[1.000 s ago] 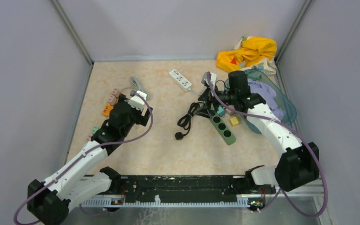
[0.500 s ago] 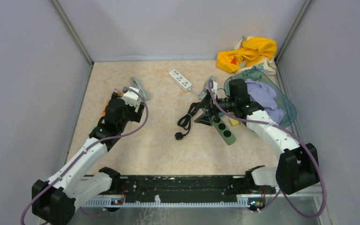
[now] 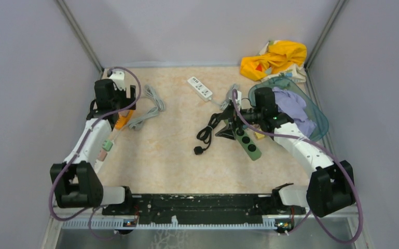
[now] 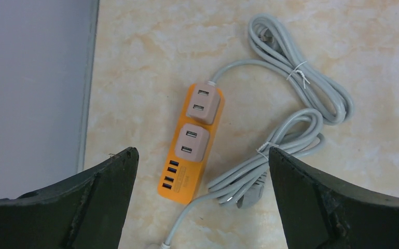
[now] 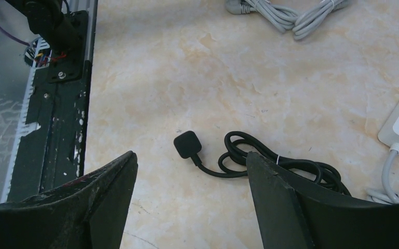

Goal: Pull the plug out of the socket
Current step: Pick up the socket from the center of the board.

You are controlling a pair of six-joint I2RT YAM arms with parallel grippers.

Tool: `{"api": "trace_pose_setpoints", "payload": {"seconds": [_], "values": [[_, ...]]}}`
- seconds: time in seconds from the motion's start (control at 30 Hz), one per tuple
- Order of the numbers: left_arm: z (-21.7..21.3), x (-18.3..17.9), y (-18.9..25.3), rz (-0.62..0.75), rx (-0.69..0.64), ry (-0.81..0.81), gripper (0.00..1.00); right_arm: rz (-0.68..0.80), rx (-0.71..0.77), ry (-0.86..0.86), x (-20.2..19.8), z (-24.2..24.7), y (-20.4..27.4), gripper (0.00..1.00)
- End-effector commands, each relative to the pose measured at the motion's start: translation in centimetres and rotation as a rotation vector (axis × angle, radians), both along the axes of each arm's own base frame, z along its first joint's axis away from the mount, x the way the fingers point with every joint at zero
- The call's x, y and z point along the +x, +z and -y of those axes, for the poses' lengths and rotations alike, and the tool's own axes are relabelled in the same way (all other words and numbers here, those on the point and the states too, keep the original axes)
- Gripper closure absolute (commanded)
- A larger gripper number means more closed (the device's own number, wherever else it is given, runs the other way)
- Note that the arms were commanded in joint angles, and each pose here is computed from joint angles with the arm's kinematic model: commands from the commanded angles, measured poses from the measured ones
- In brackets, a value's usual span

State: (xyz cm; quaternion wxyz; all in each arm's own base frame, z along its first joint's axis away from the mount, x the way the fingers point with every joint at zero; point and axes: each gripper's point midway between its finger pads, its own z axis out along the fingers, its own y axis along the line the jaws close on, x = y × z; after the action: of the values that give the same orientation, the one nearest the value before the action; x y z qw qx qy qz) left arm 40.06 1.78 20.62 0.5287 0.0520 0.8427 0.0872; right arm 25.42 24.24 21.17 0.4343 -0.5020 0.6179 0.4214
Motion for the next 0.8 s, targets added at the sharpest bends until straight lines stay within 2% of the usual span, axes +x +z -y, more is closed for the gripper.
{"api": "trace_pose_setpoints", "payload": {"seconds": [0.0, 0.3, 0.67, 0.77], "values": [[0.5, 2.0, -3.2, -0.12, -0.111, -0.045, 0.0, 0.09, 0.042, 0.036, -0.4, 0.0, 2.4, 0.23], [-1.5, 5.7, -9.8, -0.326, -0.074, -0.002, 0.0, 0.086, 0.04, 0.036, -0.4, 0.0, 2.1, 0.23], [-3.5, 5.5, -14.7, -0.414, -0.098, 0.059, 0.0, 0.08, 0.034, 0.033, -0.3, 0.1, 1.7, 0.23], [-3.5, 4.9, -16.2, -0.452, -0.12, 0.071, 0.04, 0.083, 0.034, 0.034, -0.4, 0.1, 1.8, 0.23]]}}
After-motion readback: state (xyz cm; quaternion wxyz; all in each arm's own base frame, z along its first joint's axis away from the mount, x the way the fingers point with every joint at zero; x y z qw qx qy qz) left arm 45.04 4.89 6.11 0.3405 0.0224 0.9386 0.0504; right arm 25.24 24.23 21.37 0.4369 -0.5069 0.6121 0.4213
